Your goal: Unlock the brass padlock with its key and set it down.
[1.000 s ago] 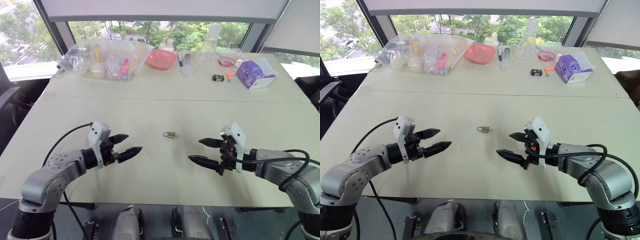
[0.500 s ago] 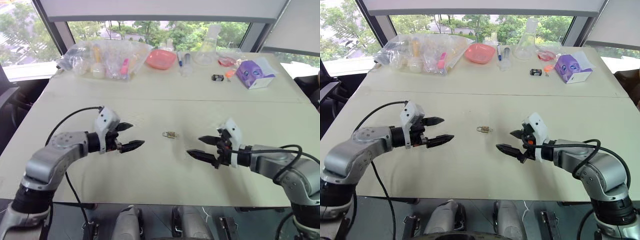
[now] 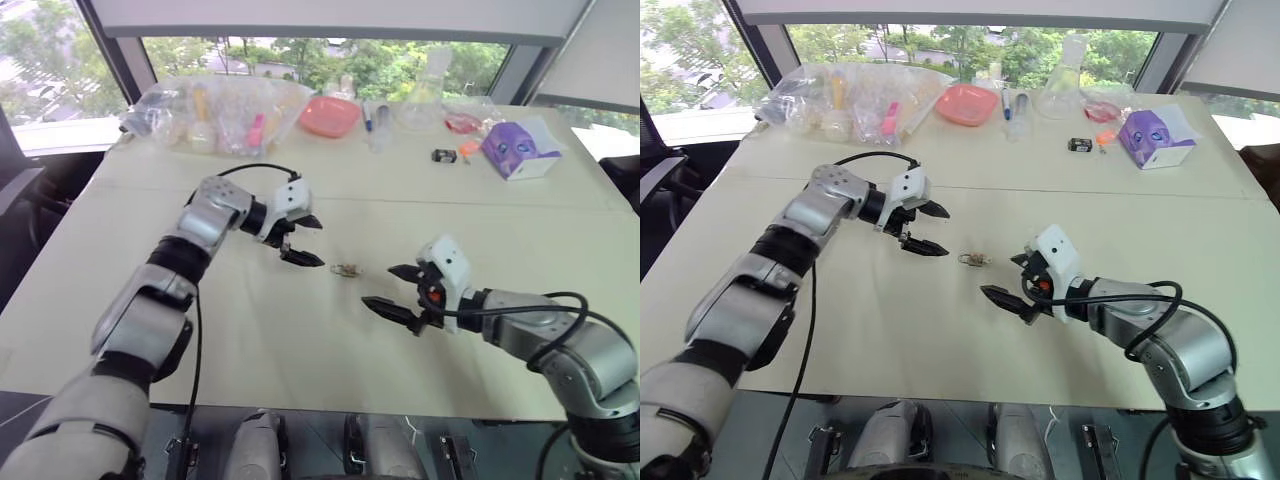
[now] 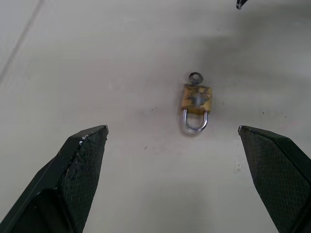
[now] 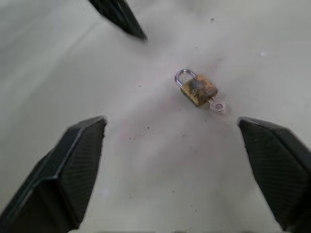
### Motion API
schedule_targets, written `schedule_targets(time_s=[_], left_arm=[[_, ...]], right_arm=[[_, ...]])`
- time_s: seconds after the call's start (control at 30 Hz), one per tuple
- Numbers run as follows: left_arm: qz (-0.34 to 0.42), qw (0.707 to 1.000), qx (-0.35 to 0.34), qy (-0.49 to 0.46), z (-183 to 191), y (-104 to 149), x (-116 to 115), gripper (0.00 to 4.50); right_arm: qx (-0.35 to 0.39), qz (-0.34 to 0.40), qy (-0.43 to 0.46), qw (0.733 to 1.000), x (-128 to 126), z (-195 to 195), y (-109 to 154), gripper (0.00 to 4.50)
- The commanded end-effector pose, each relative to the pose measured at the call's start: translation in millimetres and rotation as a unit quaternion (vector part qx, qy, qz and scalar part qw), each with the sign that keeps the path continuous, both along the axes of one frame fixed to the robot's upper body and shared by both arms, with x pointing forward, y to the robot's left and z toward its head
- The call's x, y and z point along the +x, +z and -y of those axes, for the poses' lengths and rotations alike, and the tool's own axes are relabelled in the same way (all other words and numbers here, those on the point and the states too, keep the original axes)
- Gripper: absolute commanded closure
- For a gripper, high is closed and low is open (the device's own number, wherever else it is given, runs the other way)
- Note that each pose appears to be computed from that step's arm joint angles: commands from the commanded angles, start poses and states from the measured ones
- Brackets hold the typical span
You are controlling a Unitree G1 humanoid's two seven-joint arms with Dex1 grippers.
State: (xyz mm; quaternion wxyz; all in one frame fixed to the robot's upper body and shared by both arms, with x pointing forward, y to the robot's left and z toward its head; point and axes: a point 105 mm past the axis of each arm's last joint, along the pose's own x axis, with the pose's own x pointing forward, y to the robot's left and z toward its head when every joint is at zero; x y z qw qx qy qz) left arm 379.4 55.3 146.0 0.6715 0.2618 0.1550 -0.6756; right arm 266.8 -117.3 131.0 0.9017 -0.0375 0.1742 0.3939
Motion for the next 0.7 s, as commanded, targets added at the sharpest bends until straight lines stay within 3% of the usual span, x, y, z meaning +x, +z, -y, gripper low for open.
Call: schedule_targets(time_s=[0.03,0.23,0.53,0.63,0.7], left_arm=[[0.01,0.999,0.012,-0.045,11,9,-2,0.0],[0.008,0.995,0.068,-0.078,31,-22,-8,0.0],[0.025,0.997,0.077,-0.016,64,-53,-4,0.0],[0.011,0.995,0.093,-0.019,60,-60,-7,0.88],[0.005,0.994,0.103,-0.03,55,-63,-9,1.89]], right_arm=[[0.004,0.023,-0.015,1.0,-6,-2,8,0.07],[0.003,0.022,-0.067,0.998,-11,12,2,0.07],[0.007,0.027,-0.084,0.996,-12,12,3,0.07],[0.006,0.028,-0.086,0.996,-12,13,4,0.0],[0.004,0.028,-0.088,0.996,-12,15,4,0.0]])
